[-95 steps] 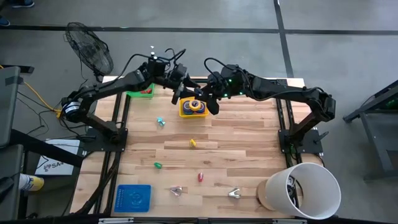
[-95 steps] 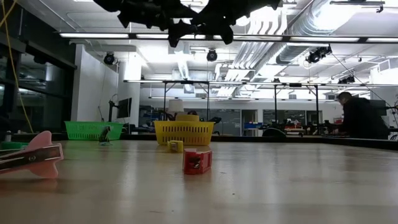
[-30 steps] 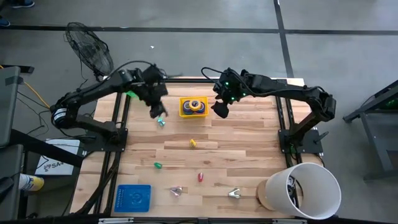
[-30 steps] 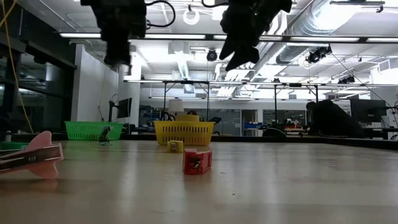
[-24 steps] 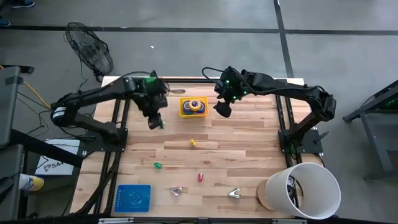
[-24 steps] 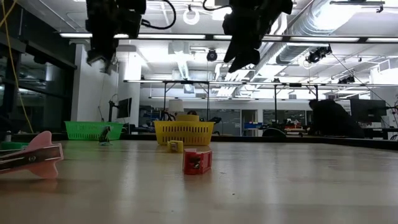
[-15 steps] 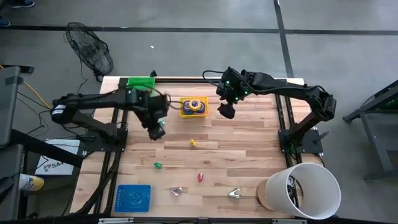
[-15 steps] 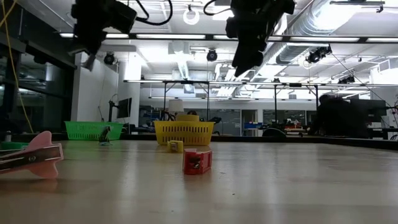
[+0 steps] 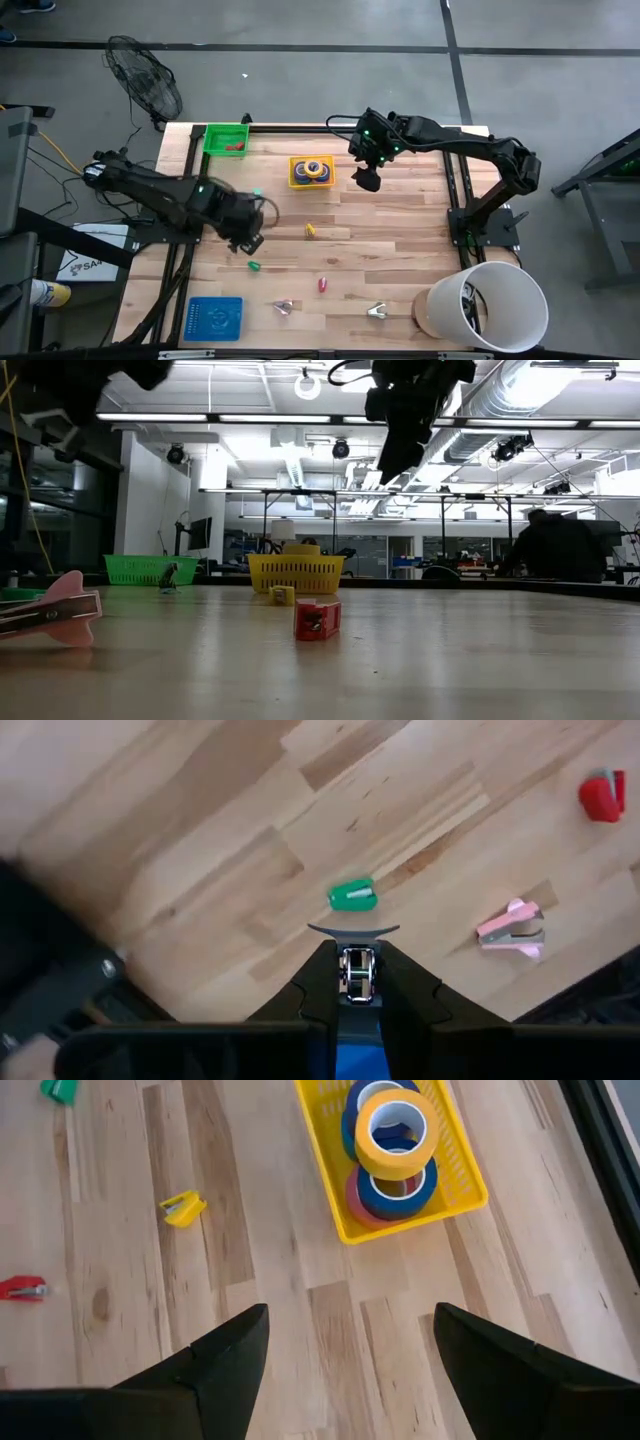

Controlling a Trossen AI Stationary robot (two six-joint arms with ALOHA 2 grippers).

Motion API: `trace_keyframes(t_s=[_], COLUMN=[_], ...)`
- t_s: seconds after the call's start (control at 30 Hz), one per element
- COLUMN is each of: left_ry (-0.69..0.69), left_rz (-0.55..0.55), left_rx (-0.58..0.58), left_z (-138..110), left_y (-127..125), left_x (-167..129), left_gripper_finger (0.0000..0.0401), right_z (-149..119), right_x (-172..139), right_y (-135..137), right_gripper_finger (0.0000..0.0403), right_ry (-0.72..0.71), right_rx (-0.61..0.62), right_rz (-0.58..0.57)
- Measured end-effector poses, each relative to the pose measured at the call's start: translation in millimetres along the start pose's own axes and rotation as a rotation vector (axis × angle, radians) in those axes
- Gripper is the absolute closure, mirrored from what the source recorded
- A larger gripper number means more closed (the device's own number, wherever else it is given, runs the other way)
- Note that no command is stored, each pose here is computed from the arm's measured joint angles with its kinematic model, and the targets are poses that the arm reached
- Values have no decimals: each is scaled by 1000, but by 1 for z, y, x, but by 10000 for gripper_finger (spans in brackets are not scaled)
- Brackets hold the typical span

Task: Pick and place Stapler, Stapler remover, tape
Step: Put the black staple remover into the blue bin

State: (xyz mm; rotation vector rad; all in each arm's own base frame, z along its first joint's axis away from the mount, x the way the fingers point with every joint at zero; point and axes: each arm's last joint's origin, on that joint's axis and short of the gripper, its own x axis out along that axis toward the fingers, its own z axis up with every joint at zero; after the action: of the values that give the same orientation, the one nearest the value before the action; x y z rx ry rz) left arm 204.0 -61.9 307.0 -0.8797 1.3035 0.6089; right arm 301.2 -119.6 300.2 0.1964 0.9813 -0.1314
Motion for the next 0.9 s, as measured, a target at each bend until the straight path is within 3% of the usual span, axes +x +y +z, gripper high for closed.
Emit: trace_keyframes(t_s=[0.17,0.3,0.63,0.9], left_ry=[-4,16,189,197], left_rz=[32,72,96,139], left_rx=[-82,-130,-246,-339], left_z=[-31,-54,-112,-144], left_y=[-11,-20,-44,-51], left_x=[7,17,44,62], left_gripper_finger=[349,359,356,359], right_z=[-1,-1,-1,-1], right_x=[0,0,0,0], right_y=[0,1,1,1], right_gripper_finger=[128,128,128,128], right_ry=[7,6,5,4], right_rx=[-30,-48,-63,-83], right_rz=[5,16,27,28])
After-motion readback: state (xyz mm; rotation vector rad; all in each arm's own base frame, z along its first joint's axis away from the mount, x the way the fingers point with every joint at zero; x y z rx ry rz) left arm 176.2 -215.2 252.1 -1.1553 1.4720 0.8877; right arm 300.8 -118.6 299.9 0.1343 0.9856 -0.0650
